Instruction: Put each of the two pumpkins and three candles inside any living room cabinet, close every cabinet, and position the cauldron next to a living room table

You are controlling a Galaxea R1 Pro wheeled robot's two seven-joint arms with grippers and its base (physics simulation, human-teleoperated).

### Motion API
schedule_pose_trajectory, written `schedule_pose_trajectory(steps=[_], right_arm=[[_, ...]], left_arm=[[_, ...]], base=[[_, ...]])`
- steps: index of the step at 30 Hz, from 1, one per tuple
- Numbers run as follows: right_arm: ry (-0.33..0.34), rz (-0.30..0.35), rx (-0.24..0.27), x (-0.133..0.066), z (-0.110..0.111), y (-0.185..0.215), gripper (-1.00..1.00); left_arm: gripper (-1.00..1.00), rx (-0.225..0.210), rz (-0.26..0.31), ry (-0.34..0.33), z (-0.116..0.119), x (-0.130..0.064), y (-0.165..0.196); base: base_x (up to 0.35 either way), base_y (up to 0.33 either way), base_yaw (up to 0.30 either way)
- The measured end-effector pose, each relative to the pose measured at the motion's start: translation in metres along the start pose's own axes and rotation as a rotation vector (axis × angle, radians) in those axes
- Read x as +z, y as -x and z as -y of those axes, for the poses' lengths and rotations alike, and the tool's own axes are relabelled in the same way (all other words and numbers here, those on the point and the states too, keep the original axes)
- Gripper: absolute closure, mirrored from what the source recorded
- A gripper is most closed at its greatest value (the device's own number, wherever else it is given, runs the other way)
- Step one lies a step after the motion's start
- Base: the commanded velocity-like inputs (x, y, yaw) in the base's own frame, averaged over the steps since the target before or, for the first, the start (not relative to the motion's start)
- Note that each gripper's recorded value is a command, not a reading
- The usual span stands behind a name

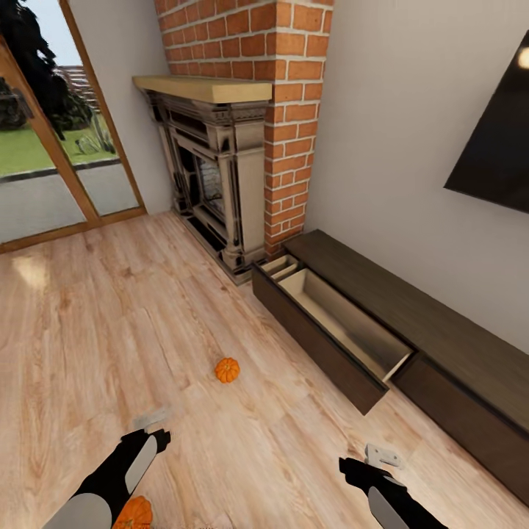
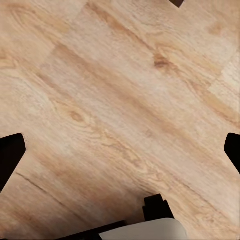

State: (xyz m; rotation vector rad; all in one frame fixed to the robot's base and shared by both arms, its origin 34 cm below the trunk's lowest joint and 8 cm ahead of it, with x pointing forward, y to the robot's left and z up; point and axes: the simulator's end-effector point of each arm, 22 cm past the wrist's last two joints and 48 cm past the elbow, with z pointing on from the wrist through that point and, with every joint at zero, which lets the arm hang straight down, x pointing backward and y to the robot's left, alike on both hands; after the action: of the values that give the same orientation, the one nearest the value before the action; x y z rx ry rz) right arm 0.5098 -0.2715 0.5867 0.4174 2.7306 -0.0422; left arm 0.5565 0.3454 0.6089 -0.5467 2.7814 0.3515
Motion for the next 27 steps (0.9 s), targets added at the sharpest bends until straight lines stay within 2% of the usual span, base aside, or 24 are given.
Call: schedule_pose_trajectory(steps=[5, 9, 15, 27], right_arm=[[0.02, -0.004, -0.006, -0.002, -0.015, -0.004, -1.0], [0.04, -0.005, -0.054, -0.005, -0.031, -0.012, -1.0], [0.047, 0.027, -0.055, -0.007, -0.036, -0.006, -1.0], [0.056, 0.041, -0.055, -0.01, -0.041, -0.001, -1.0]], left_arm=[[-1.0, -0.002, 0.003, -0.002, 0.0, -0.001, 0.002], [-1.0, -0.003, 0.006, -0.003, 0.0, -0.002, 0.003], [-1.0, -0.008, 0.012, -0.004, -0.001, -0.004, 0.007], [-1.0, -0.019, 0.022, -0.007, -0.003, -0.007, 0.013]], base=[[-0.001, 0.0, 0.276], [0.0, 0.0, 0.266], [0.0, 0.0, 0.248], [0.0, 0.0, 0.24]])
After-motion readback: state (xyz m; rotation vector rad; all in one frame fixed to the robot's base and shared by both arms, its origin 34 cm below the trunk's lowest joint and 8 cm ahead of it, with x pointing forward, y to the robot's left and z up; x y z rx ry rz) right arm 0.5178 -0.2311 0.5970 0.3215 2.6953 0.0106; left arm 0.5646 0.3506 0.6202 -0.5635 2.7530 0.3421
